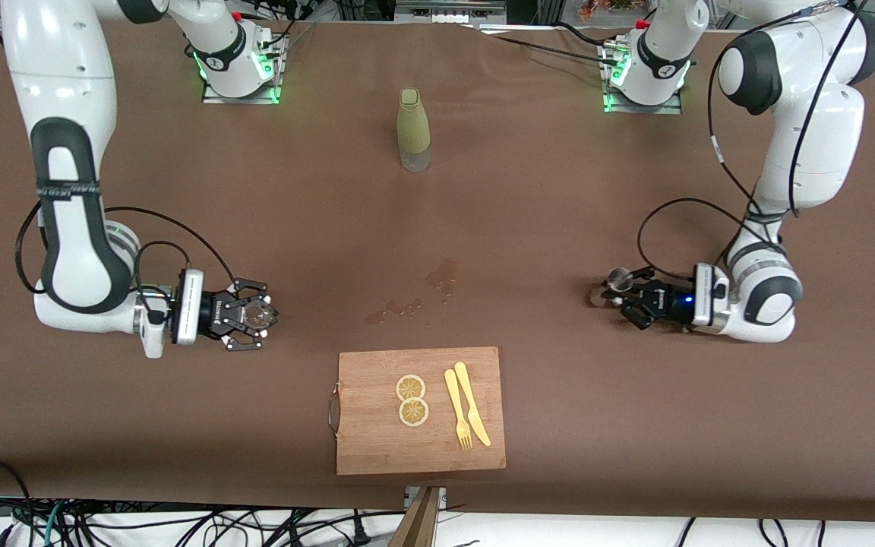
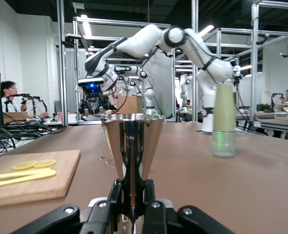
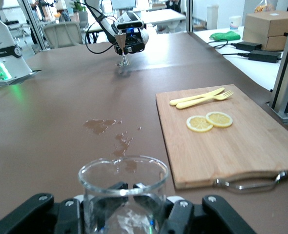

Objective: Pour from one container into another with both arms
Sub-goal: 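Tip the glass cup upright and draw both grippers apart, then lower the glass cup with the right gripper while the left gripper lowers the jigger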

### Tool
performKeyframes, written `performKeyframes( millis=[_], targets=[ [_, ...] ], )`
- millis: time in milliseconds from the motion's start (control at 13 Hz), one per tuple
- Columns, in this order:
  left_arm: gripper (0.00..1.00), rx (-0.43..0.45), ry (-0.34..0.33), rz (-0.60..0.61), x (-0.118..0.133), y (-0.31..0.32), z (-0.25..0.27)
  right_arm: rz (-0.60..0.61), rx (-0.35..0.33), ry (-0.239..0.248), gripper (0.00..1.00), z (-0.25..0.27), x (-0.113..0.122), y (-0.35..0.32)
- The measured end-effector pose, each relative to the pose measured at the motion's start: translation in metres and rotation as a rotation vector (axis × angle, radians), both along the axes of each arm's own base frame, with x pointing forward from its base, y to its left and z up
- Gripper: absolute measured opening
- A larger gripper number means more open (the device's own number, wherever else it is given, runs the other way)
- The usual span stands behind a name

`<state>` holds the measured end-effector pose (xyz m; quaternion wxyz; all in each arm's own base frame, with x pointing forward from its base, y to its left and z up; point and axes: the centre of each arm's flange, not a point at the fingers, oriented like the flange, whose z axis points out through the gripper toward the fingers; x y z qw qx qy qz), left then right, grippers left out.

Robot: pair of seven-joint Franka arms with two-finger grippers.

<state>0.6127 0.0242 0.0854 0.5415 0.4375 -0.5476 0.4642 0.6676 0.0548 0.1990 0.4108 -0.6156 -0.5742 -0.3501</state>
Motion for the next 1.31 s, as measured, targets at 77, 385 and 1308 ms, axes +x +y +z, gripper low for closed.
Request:
performKeyframes(
  millis=[77, 385, 1308],
  targets=[
    [0.21, 0.01, -0.011, -0.009, -0.007, 0.02, -0.001, 0.004, 0.035, -0.003, 0.13, -0.019, -0.007, -0.018],
    [0.21, 0.04, -0.01, 0.01, -0.044, 0.101, -0.013, 0.008, 0.148, -0.032, 0.13, -0.077, -0.032, -0.066],
    [0.21, 0.035, 0.063, 0.041, -0.096, 0.163, -0.045, -0.011, 0.266, -0.124, 0.63, -0.146, -0.064, -0.099]
  ],
)
